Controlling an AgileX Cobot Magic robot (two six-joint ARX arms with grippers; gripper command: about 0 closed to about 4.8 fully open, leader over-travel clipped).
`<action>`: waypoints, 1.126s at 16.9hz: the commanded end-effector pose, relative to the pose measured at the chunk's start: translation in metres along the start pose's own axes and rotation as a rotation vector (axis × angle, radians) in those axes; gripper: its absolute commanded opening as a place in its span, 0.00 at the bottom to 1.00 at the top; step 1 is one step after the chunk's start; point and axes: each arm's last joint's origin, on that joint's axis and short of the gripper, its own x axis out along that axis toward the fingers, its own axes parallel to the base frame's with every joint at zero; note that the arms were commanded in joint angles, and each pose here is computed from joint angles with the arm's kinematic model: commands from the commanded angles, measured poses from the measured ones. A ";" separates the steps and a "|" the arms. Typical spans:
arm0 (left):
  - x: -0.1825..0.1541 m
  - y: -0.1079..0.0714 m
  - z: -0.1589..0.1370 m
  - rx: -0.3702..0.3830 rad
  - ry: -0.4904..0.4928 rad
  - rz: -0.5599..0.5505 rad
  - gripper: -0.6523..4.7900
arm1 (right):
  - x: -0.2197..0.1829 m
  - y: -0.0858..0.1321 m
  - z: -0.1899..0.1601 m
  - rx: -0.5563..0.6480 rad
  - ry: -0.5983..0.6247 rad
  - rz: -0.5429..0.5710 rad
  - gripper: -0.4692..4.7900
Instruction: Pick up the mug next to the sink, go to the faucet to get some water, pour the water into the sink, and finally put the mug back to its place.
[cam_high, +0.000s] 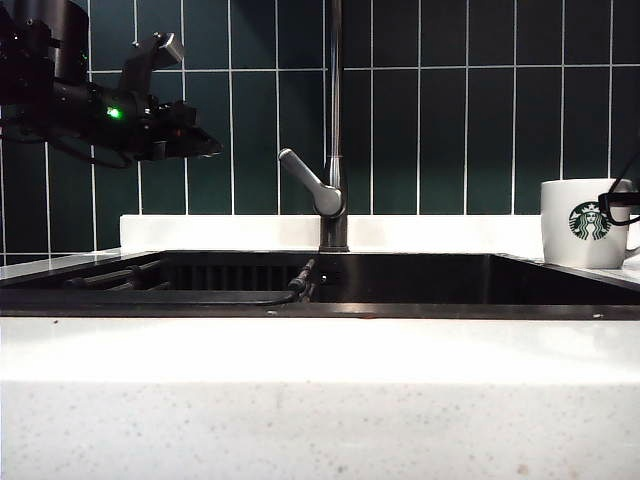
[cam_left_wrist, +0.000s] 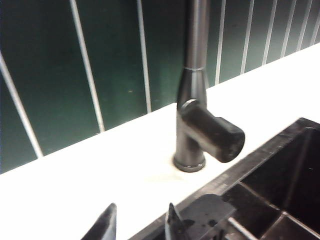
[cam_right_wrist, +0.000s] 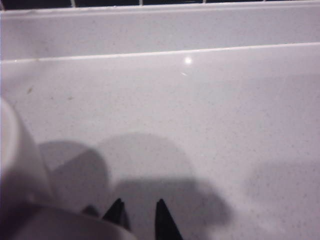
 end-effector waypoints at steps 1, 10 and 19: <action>0.000 -0.001 0.003 0.007 -0.011 -0.014 0.34 | -0.001 0.000 0.001 -0.005 0.002 -0.005 0.25; 0.000 -0.001 0.001 -0.005 0.007 -0.016 0.34 | -0.008 -0.001 0.001 -0.011 0.088 -0.023 0.40; 0.000 -0.001 0.001 -0.005 0.007 -0.016 0.34 | -0.018 -0.001 0.016 -0.021 0.060 -0.022 0.28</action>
